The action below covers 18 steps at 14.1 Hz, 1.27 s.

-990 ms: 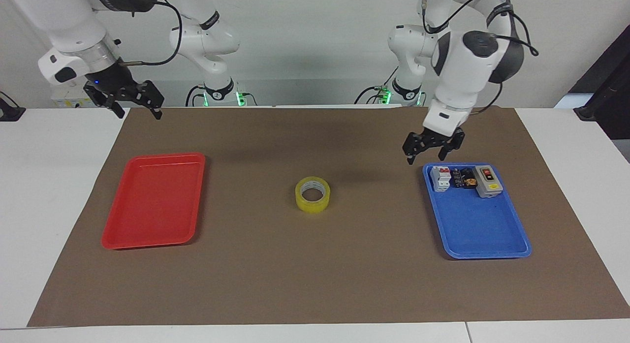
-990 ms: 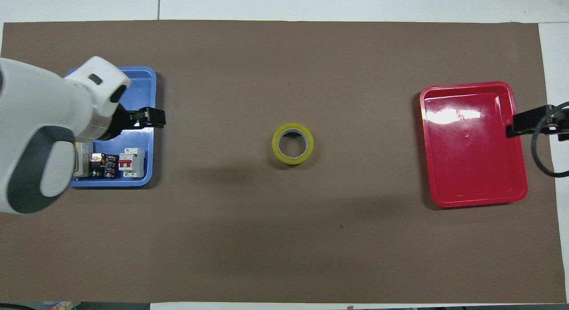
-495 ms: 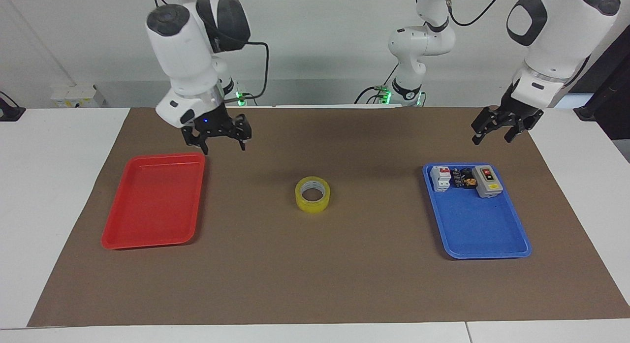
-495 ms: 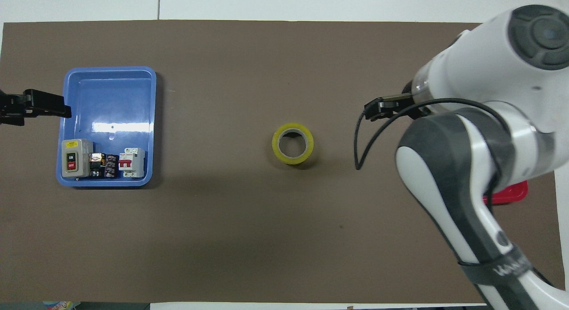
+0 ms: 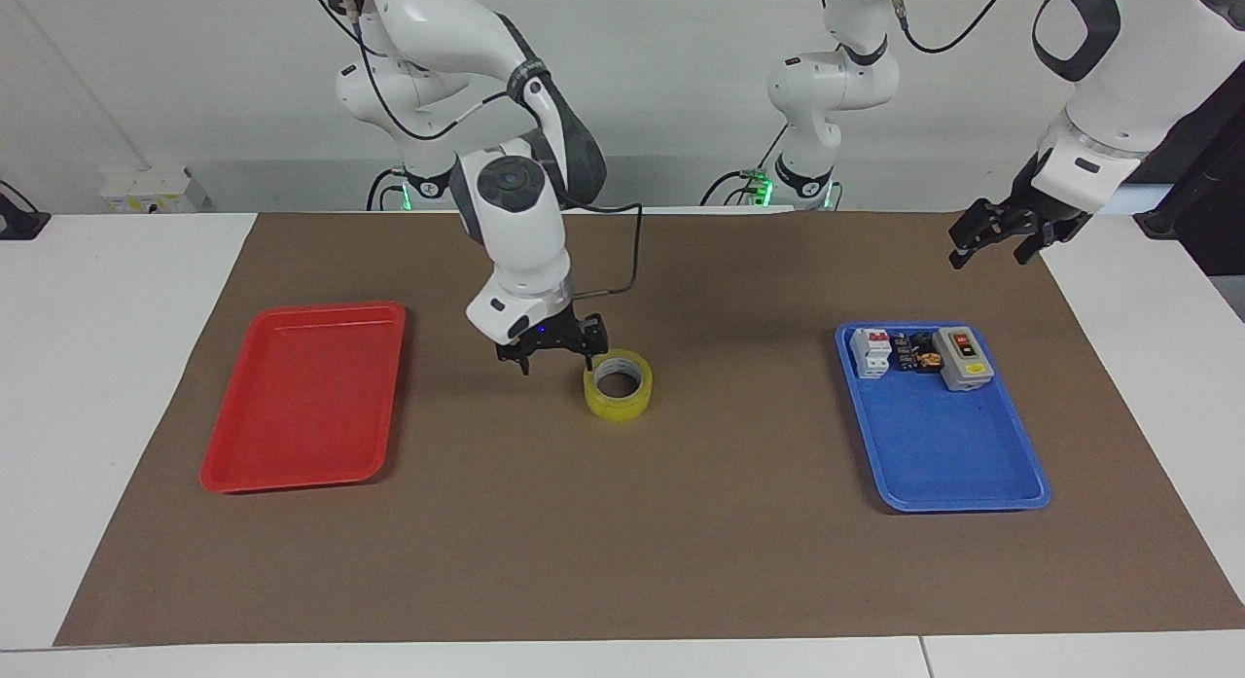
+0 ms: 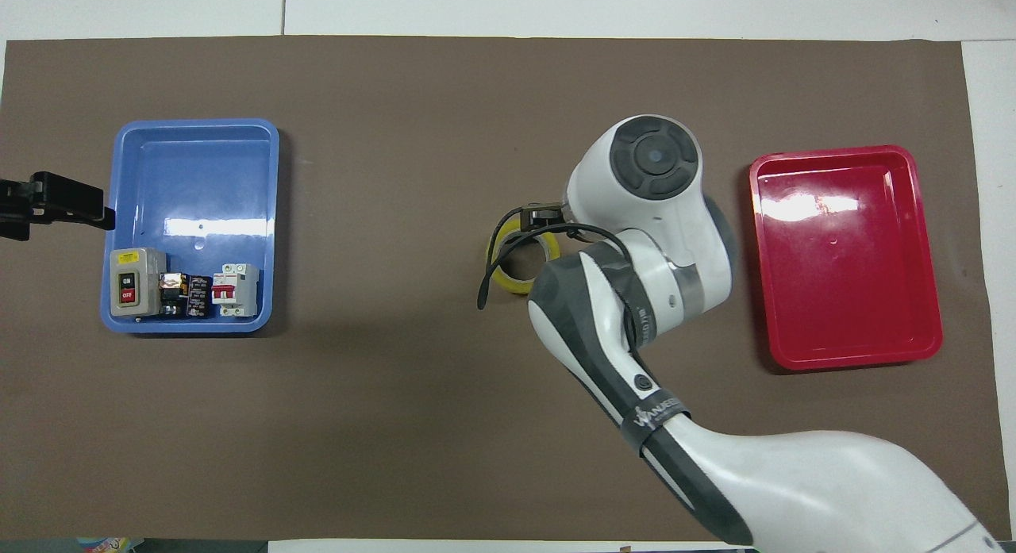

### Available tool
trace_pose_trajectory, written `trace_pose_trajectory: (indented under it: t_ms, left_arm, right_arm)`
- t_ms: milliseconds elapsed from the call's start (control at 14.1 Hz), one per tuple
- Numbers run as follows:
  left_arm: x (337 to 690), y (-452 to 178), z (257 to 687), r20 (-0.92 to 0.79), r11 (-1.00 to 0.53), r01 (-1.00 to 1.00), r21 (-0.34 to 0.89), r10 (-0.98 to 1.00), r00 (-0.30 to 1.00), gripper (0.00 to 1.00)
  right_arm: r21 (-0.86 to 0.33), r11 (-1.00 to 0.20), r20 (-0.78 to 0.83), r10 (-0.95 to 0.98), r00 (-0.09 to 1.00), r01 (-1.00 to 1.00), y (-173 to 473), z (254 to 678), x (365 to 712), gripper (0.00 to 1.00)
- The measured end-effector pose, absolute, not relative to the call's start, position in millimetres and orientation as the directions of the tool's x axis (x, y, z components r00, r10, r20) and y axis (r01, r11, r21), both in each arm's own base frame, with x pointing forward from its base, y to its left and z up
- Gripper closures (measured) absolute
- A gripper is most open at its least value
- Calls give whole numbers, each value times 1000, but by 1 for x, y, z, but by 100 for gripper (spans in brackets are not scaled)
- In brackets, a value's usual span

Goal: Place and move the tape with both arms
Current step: 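Grasp the yellow tape on the table with the right gripper, then carry the yellow tape with the right gripper into the red tray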

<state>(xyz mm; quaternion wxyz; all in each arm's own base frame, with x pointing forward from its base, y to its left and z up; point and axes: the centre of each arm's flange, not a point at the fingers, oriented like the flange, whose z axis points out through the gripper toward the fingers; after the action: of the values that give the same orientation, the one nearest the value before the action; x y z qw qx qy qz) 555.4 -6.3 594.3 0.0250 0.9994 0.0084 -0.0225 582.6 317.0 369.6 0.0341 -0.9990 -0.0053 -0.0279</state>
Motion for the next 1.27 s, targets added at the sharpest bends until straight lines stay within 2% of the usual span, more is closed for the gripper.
trace_pose_trajectory:
  t_ms: [354,778,1202,1273]
  left_arm:
    - [554,-9,590,-52,-999,10,50,7,999,0]
    - [554,-12,591,-46,-1000,-6,17,-6,999,0]
    - [556,-15,593,-31,-1000,-12,13,-12,999,0]
    - [556,-15,593,-31,-1000,-12,13,-12,999,0]
  right_arm:
    - [-52,-999,59,0,998,3,314,317,578,0]
    - [-53,-999,18,-6,1000,-5,313,310,567,7]
    - [-55,-998,10,5,1000,5,319,311,561,74]
    - [-53,-999,4,5,1000,6,319,312,561,79]
